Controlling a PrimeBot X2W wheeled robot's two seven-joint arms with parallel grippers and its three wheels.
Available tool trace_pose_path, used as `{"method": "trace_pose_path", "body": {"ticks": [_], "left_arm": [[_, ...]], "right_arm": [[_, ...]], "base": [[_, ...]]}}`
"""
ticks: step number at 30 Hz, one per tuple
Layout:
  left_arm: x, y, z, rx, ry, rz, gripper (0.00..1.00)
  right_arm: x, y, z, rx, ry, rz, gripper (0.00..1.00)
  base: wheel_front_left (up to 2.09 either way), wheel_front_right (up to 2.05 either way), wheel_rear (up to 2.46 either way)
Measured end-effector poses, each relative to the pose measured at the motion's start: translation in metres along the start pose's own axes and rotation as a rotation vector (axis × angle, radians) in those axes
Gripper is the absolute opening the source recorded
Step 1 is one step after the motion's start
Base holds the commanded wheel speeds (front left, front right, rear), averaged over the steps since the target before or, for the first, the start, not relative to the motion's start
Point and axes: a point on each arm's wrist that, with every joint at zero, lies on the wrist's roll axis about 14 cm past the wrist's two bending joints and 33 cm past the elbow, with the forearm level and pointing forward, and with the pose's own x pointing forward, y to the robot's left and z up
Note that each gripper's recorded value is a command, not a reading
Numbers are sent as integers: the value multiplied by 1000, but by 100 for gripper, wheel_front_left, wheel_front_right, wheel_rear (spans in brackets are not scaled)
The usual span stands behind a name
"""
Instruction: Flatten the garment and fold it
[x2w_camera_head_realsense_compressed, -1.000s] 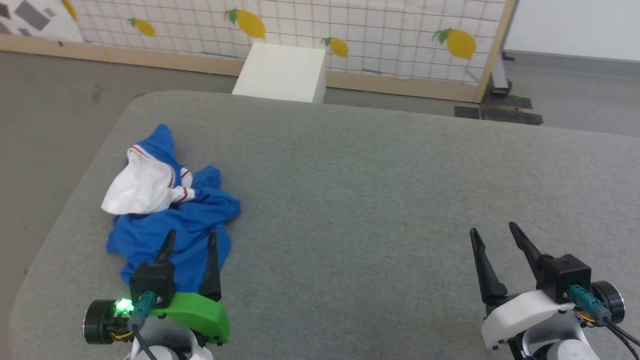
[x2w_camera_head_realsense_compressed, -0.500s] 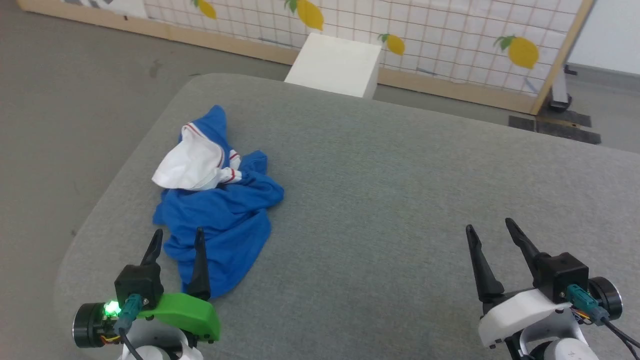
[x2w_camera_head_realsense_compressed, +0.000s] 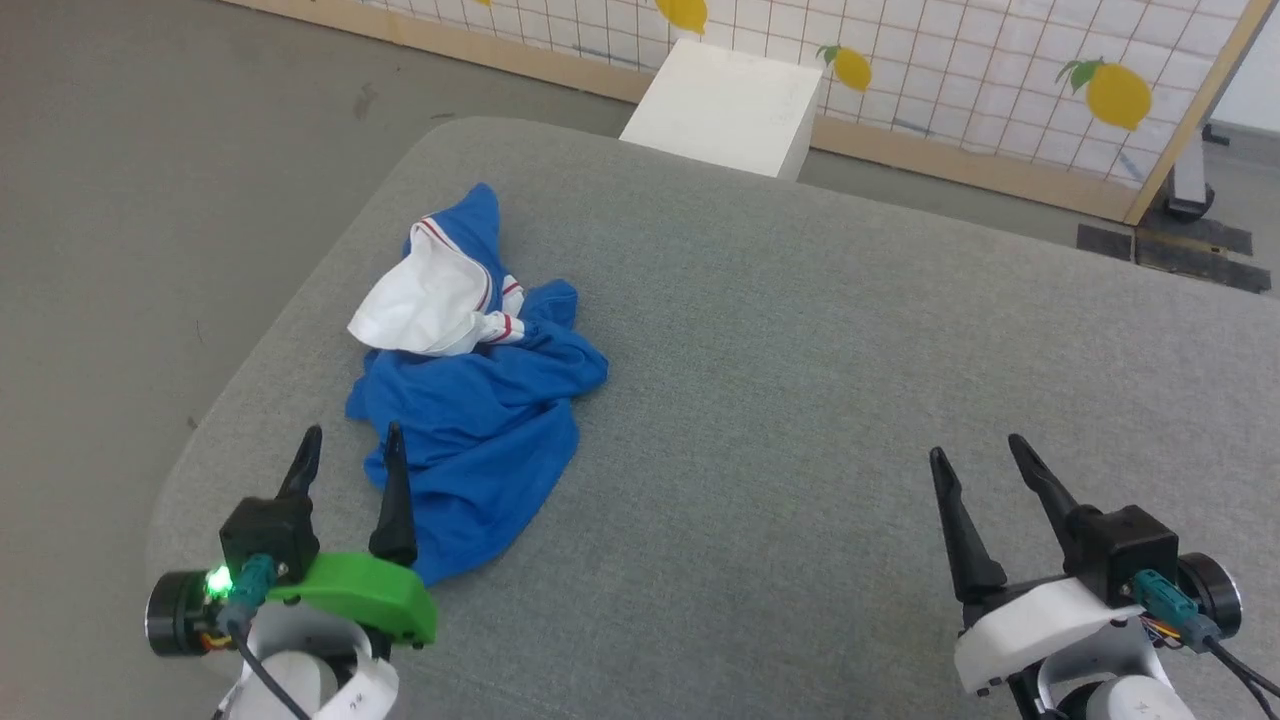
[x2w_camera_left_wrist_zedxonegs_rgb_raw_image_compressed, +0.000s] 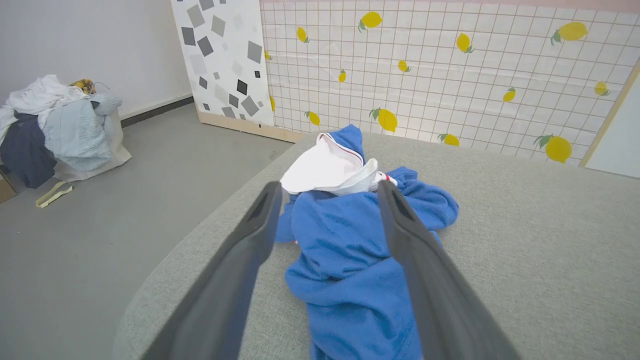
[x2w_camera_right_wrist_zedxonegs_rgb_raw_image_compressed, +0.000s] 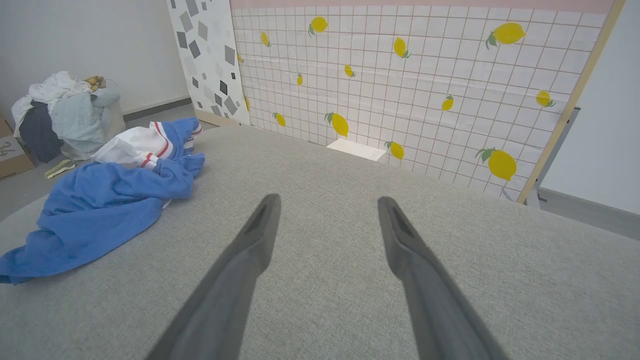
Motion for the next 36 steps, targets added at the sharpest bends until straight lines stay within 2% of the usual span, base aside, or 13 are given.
{"method": "trace_pose_path", "body": {"ticks": [7, 14, 18, 23, 27, 32, 36], "left_arm": [[31, -12, -3, -28, 15, -64, 100], [75, -28, -17, -39, 153, -154, 100], [91, -38, -36, -74, 307, -205, 100], [103, -26, -70, -94, 557, -202, 100], [98, -17, -102, -98, 743, -183, 100], [82, -13, -140, -165, 958, -156, 100], [76, -11, -157, -204, 1063, -140, 100]], "right_arm": [[5, -2, -7, 16, 11, 1, 100], [9, -7, -14, 36, 25, -10, 100], [11, -11, -22, 47, 40, -19, 100], [19, -16, -31, 64, 53, -25, 100], [23, -19, -39, 76, 67, -26, 100], [29, -25, -49, 86, 82, -35, 100], [31, -30, -58, 96, 97, -48, 100]], "base": [[0, 0, 0], [0, 0, 0], [0, 0, 0], [0, 0, 0], [0, 0, 0], [0, 0, 0], [0, 0, 0]]}}
